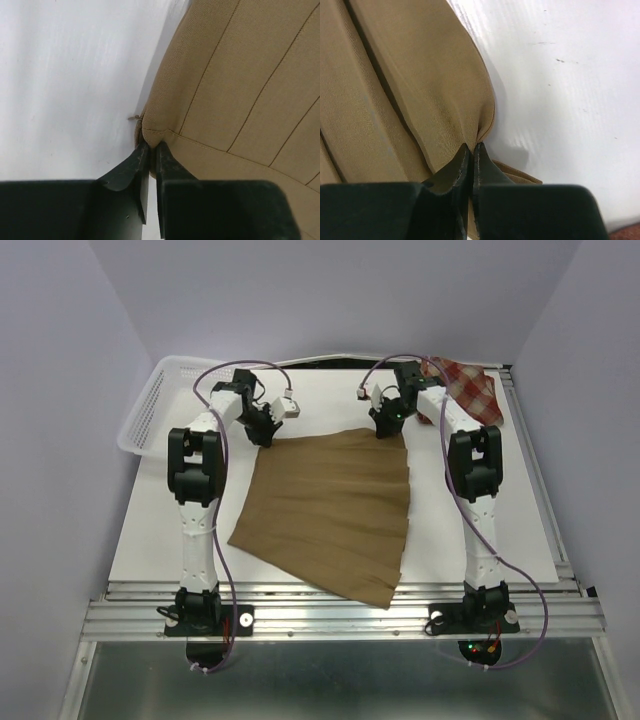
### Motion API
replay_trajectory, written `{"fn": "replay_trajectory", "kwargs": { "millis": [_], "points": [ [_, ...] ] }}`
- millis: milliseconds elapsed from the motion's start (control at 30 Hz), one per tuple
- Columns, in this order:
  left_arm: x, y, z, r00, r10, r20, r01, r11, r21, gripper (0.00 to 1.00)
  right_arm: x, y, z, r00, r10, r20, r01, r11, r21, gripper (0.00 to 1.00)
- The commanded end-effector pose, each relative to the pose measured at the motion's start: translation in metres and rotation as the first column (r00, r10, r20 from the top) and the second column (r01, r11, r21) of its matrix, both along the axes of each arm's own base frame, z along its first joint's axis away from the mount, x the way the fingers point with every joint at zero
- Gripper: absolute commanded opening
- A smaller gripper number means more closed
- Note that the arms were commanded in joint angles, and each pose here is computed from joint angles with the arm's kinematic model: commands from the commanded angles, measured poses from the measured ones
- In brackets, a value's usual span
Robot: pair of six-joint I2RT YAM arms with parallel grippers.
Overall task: Fold and stack the skirts
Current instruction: Fold the skirt
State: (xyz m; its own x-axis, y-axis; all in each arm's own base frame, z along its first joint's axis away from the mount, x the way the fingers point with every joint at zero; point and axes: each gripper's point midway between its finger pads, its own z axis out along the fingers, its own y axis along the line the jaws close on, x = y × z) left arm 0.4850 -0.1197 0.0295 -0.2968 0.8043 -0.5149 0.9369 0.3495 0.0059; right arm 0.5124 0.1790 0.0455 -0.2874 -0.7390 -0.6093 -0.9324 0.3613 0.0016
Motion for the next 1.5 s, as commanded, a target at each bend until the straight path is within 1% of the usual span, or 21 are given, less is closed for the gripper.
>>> {"fn": "replay_trajectory", "kwargs": {
  "millis": [0, 133, 167, 300, 333, 400, 467, 567, 667, 700, 767, 867, 900, 933, 1000, 1033, 1133, 1167, 1267, 1400, 1467],
  "points": [
    [0.005, -0.013, 0.018, 1.0, -0.009, 0.023, 0.01, 0.999, -0.041, 0.0, 0.045, -0.001, 0.051, 0.981, -0.073, 0.181, 0.071, 0.997, 0.019, 0.01],
    [0.028, -0.005, 0.042, 0.989, 0.079, 0.124, -0.074, 0.996, -0.038, 0.0, 0.066, -0.003, 0.065, 0.964, -0.113, 0.242, 0.111, 0.994, 0.02, 0.01],
    [0.039, -0.001, 0.058, 0.976, 0.108, 0.19, -0.101, 0.994, -0.045, 0.0, 0.073, -0.009, 0.072, 0.955, -0.129, 0.268, 0.129, 0.991, 0.02, 0.01],
    [0.056, 0.011, 0.105, 0.926, 0.192, 0.324, -0.172, 0.981, -0.088, 0.0, 0.082, -0.012, 0.113, 0.921, -0.133, 0.367, 0.132, 0.991, 0.029, 0.01],
    [0.056, 0.013, 0.129, 0.905, 0.199, 0.376, -0.175, 0.98, -0.098, 0.0, 0.081, -0.013, 0.119, 0.917, -0.13, 0.377, 0.13, 0.991, 0.027, 0.01],
    [0.061, 0.02, 0.145, 0.862, 0.234, 0.449, -0.206, 0.972, -0.11, 0.0, 0.079, -0.015, 0.14, 0.901, -0.134, 0.413, 0.134, 0.991, 0.029, 0.01],
    [0.066, 0.027, 0.182, 0.79, 0.286, 0.542, -0.243, 0.958, -0.151, 0.0, 0.079, -0.017, 0.154, 0.887, -0.13, 0.442, 0.133, 0.991, 0.024, 0.01],
    [0.062, 0.035, 0.201, 0.738, 0.35, 0.576, -0.287, 0.937, -0.202, 0.0, 0.086, -0.022, 0.181, 0.846, -0.163, 0.507, 0.166, 0.985, 0.04, 0.01],
    [0.047, 0.037, 0.219, 0.71, 0.355, 0.608, -0.264, 0.935, -0.238, 0.0, 0.081, -0.019, 0.211, 0.825, -0.192, 0.532, 0.17, 0.981, 0.091, 0.01],
    [0.042, 0.038, 0.209, 0.713, 0.345, 0.61, -0.257, 0.939, -0.23, 0.0, 0.074, -0.014, 0.217, 0.836, -0.19, 0.515, 0.149, 0.981, 0.12, 0.01],
    [0.032, 0.039, 0.213, 0.712, 0.328, 0.621, -0.24, 0.945, -0.224, 0.0, 0.057, -0.011, 0.241, 0.838, -0.194, 0.51, 0.132, 0.979, 0.157, 0.01],
    [0.018, 0.047, 0.203, 0.731, 0.306, 0.61, -0.223, 0.952, -0.211, 0.0, 0.027, -0.004, 0.234, 0.881, -0.155, 0.447, 0.096, 0.984, 0.152, 0.01],
    [0.015, 0.05, 0.201, 0.735, 0.298, 0.609, -0.221, 0.954, -0.2, 0.0, 0.011, 0.0, 0.245, 0.883, -0.138, 0.449, 0.075, 0.985, 0.155, 0.01],
    [0.01, 0.053, 0.191, 0.747, 0.274, 0.606, -0.212, 0.962, -0.173, 0.0, -0.002, 0.0, 0.226, 0.912, -0.121, 0.393, 0.067, 0.987, 0.148, 0.01],
    [-0.001, 0.056, 0.177, 0.774, 0.243, 0.585, -0.196, 0.97, -0.143, 0.0, -0.026, 0.009, 0.223, 0.928, -0.088, 0.361, 0.038, 0.989, 0.142, 0.01],
    [-0.003, 0.06, 0.173, 0.776, 0.216, 0.593, -0.185, 0.976, -0.114, 0.0, -0.039, 0.01, 0.202, 0.949, -0.072, 0.307, 0.035, 0.992, 0.124, 0.01],
    [-0.008, 0.07, 0.156, 0.791, 0.183, 0.584, -0.18, 0.982, -0.063, 0.0, -0.063, 0.021, 0.185, 0.971, -0.069, 0.23, 0.041, 0.991, 0.124, 0.01],
    [-0.003, 0.079, 0.155, 0.781, 0.187, 0.595, -0.197, 0.979, -0.05, 0.0, -0.076, 0.032, 0.172, 0.982, -0.068, 0.175, 0.046, 0.991, 0.128, 0.01],
    [0.009, 0.089, 0.156, 0.757, 0.203, 0.622, -0.224, 0.974, -0.044, 0.0, -0.09, 0.053, 0.157, 0.991, -0.082, 0.109, 0.066, 0.987, 0.145, 0.01],
    [0.031, 0.091, 0.177, 0.7, 0.195, 0.687, -0.224, 0.973, -0.048, 0.0, -0.099, 0.074, 0.158, 0.994, -0.087, 0.06, 0.075, 0.98, 0.182, 0.01],
    [0.04, 0.092, 0.176, 0.699, 0.188, 0.69, -0.223, 0.974, -0.04, 0.0, -0.103, 0.084, 0.161, 0.996, -0.084, 0.044, 0.073, 0.978, 0.197, 0.01]
  ]
}}
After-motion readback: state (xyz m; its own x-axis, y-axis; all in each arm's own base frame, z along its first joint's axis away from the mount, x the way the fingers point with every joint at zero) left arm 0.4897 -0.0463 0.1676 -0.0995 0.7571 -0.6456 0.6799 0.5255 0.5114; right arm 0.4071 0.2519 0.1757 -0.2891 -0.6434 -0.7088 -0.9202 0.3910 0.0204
